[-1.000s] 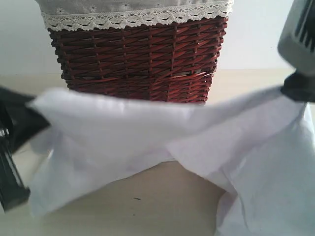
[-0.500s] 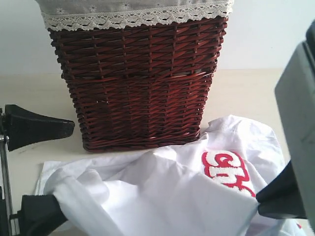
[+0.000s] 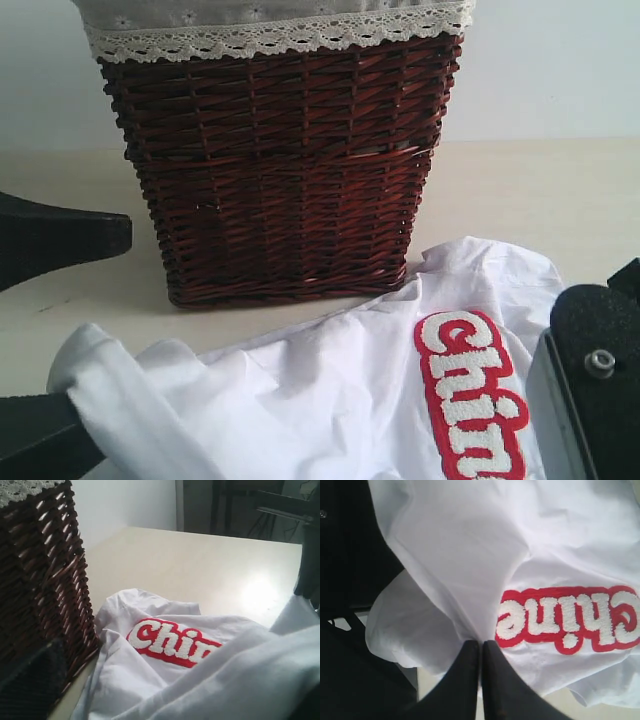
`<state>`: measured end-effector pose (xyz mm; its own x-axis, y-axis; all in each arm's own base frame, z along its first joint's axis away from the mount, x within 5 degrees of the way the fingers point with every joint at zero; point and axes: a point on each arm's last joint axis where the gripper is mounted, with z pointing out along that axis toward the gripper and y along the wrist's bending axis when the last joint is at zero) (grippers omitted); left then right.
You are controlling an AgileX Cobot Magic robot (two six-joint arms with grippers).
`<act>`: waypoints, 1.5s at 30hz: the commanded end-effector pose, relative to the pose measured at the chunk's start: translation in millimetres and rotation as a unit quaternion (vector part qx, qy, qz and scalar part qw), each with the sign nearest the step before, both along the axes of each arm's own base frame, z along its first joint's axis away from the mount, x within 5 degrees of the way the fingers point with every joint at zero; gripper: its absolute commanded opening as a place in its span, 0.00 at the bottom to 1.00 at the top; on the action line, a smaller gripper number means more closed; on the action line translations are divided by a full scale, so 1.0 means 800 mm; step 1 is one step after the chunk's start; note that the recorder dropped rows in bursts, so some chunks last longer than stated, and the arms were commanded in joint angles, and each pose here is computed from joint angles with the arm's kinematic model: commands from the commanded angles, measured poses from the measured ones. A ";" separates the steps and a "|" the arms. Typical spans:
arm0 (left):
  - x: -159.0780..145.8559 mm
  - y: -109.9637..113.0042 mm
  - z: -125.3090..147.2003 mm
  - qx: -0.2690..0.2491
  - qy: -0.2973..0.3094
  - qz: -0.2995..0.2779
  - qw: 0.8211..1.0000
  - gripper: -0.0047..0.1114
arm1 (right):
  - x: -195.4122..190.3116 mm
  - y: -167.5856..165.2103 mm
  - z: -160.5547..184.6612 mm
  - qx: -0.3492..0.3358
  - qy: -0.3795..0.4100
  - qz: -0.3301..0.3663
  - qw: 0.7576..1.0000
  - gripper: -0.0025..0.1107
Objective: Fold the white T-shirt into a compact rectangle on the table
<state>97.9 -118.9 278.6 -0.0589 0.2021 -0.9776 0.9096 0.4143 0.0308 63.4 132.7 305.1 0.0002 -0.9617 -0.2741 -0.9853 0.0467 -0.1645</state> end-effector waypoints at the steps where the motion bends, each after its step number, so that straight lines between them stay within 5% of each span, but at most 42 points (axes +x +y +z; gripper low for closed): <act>1: -0.020 -0.006 0.002 -0.005 0.031 -0.083 0.996 0.93 | 0.005 -0.004 0.001 -0.007 -0.025 -0.001 1.000 0.02; 6: -0.039 -0.014 -0.002 -0.012 0.087 -0.191 0.978 0.93 | 0.026 -0.013 0.006 -0.030 -0.109 -0.067 0.991 0.02; 14: -0.008 -0.029 -0.047 0.057 0.233 -0.148 0.959 0.93 | 0.034 -0.016 0.009 -0.034 -0.143 -0.095 0.984 0.02; 17: -0.010 -0.033 -0.053 0.059 0.268 -0.179 0.945 0.93 | 0.034 -0.016 0.009 -0.035 -0.144 -0.094 0.985 0.02; 22: -0.029 -0.034 -0.046 0.039 0.301 -0.274 0.912 0.93 | 0.036 -0.017 0.010 -0.037 -0.152 -0.094 0.983 0.02; 26: -0.029 -0.035 -0.045 0.037 0.284 -0.283 0.916 0.93 | 0.036 -0.017 0.010 -0.037 -0.152 -0.094 0.983 0.02; 32: -0.014 -0.035 -0.053 0.057 0.244 -0.226 0.941 0.93 | 0.035 -0.017 0.010 -0.036 -0.150 -0.095 0.984 0.02; 37: 0.017 -0.026 -0.076 0.120 0.213 -0.075 0.967 0.93 | 0.035 -0.017 0.010 -0.036 -0.148 -0.095 0.984 0.02; 40: 0.037 -0.020 -0.094 0.128 0.257 0.035 0.957 0.93 | 0.033 -0.016 0.009 -0.033 -0.140 -0.095 0.985 0.02; 45: 0.049 -0.023 -0.116 0.152 0.286 0.056 0.944 0.93 | 0.031 -0.015 0.008 -0.029 -0.128 -0.094 0.987 0.02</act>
